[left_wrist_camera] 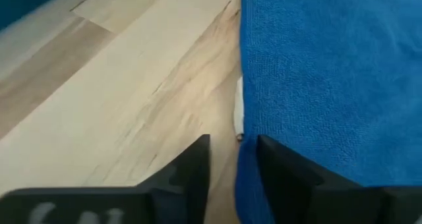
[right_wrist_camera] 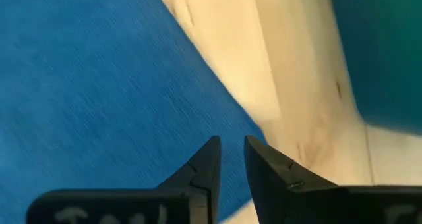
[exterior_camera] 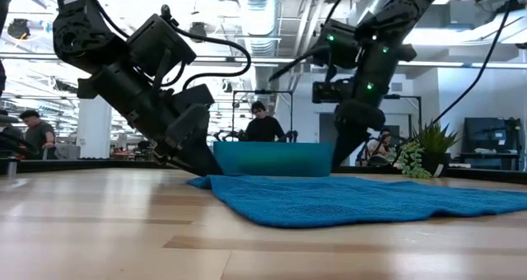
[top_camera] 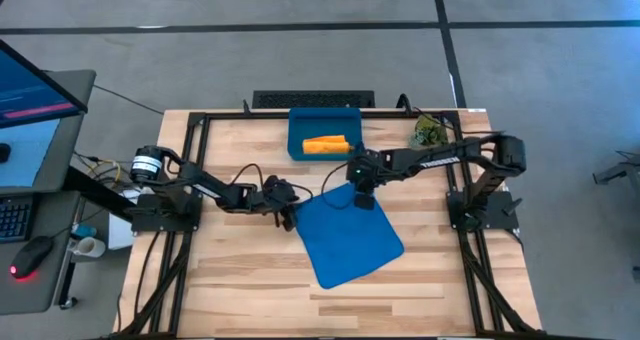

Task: Roll microfiber towels into tight, uniform cylinder then place into a basket
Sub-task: Fold the blue microfiber towel

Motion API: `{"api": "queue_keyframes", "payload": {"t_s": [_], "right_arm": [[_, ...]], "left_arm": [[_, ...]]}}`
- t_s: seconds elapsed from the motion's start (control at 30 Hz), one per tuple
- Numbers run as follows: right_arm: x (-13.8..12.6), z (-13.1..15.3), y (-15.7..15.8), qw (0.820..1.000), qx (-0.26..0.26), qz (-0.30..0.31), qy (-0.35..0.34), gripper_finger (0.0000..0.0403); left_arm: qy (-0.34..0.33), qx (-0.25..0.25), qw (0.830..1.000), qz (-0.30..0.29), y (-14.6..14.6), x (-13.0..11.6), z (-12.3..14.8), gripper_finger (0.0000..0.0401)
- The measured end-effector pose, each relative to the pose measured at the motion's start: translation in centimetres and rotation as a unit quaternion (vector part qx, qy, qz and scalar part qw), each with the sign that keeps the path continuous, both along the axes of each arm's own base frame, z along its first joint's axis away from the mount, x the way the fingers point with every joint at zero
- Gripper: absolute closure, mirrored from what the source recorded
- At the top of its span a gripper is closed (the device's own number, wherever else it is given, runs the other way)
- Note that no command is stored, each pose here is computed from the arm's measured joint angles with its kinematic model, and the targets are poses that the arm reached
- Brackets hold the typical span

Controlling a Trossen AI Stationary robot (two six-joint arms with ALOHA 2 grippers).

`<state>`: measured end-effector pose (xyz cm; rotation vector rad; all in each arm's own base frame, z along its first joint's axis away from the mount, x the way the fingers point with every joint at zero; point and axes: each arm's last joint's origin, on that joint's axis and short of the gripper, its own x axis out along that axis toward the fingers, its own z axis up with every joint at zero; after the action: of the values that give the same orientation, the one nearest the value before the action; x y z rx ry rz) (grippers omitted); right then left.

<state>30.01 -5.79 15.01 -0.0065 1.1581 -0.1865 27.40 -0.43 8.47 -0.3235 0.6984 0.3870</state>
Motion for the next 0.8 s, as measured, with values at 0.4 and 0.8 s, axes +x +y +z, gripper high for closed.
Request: {"api": "queue_keyframes", "payload": {"t_s": [0.4,0.8], "right_arm": [[-1.6,2.4,-1.6,0.999,-0.003,-0.034,-0.013,0.0312],[-1.8,3.9,0.2,0.999,0.004,-0.027,-0.038,0.0312]], "left_arm": [[0.002,0.009,0.999,-0.036,-0.1,0.1,0.0,0.0398],[-0.012,0.003,0.997,-0.081,-0.3,0.6,0.3,0.0302]]}}
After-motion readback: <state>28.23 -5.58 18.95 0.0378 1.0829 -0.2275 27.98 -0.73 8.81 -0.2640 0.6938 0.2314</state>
